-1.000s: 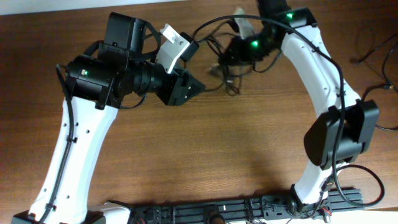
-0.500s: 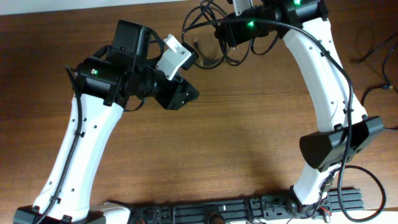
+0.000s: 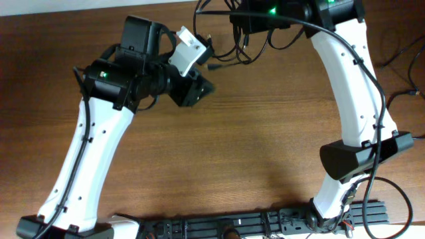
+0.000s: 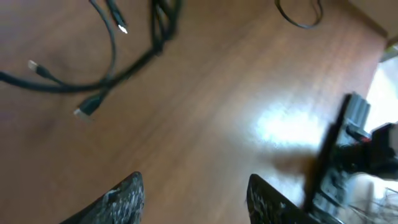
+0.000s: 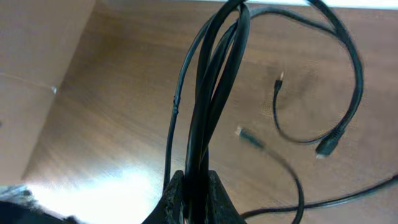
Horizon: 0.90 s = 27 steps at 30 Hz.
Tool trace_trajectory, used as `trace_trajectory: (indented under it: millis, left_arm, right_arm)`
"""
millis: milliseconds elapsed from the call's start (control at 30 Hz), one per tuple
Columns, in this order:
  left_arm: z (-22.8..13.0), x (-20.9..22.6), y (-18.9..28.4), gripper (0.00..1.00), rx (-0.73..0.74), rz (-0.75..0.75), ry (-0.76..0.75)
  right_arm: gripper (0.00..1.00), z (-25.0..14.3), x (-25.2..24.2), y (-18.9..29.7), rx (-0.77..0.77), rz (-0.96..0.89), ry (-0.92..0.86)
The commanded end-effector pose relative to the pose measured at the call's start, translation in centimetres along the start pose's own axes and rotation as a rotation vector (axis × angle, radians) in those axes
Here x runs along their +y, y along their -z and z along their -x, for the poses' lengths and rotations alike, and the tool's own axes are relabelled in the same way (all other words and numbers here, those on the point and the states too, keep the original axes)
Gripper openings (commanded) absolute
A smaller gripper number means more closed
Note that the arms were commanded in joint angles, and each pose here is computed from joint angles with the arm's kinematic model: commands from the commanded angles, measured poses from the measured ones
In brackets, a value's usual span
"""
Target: Untangle cables
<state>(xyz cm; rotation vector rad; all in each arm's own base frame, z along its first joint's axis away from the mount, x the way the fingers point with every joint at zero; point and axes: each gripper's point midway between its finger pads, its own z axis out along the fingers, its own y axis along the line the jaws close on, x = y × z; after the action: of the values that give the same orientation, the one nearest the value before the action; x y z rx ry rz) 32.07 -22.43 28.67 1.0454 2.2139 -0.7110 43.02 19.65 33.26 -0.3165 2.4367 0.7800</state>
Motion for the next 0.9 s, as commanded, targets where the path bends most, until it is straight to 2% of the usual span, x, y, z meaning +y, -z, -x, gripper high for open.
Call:
trace_trajectory:
  millis: [0, 167, 333, 500, 700, 733, 767, 800, 867]
  left_arm:
    - [1.0, 2.6, -1.1, 0.52, -0.021, 0.097, -0.043]
    - [3.1, 4.4, -1.6, 0.52, -0.092, 0.16, -0.09]
    - [2.6, 4.3, -1.9, 0.57, -0.068, 0.154, -0.16]
    - [1.2, 2.5, -3.3, 0.61, -0.058, 0.032, -0.278]
    - [1.2, 1.9, -3.5, 0.6, -0.072, -0.001, -0.301]
    - [1.2, 1.9, -3.5, 0.49, -0.072, -0.002, -0.301]
    - [1.3, 2.0, -3.5, 0.29, -0.074, -0.001, -0.302]
    - [1.4, 2.0, -3.5, 0.17, -0.079, 0.001, -0.305]
    - [1.6, 2.0, -3.5, 0.0, -0.085, 0.004, -0.309]
  right_arm:
    - [0.04, 0.0, 1.3, 1.3, -0.001, 0.042, -0.069]
    - [0.04, -0.9, 3.3, 1.5, 0.048, 0.157, -0.106]
    - [0.04, -0.5, 3.0, 1.7, 0.035, 0.157, -0.137]
    - [0.04, 0.2, 4.0, 2.4, 0.025, 0.251, -0.17]
    - [0.04, 0.8, 4.2, 2.5, 0.008, 0.264, -0.179]
    - [0.04, 0.7, 4.3, 2.5, 0.011, 0.271, -0.179]
    - [0.04, 0.7, 4.6, 2.6, 0.016, 0.29, -0.178]
    - [0.04, 0.6, 4.9, 2.7, 0.022, 0.307, -0.183]
    - [0.04, 0.5, 5.4, 2.9, 0.034, 0.336, -0.202]
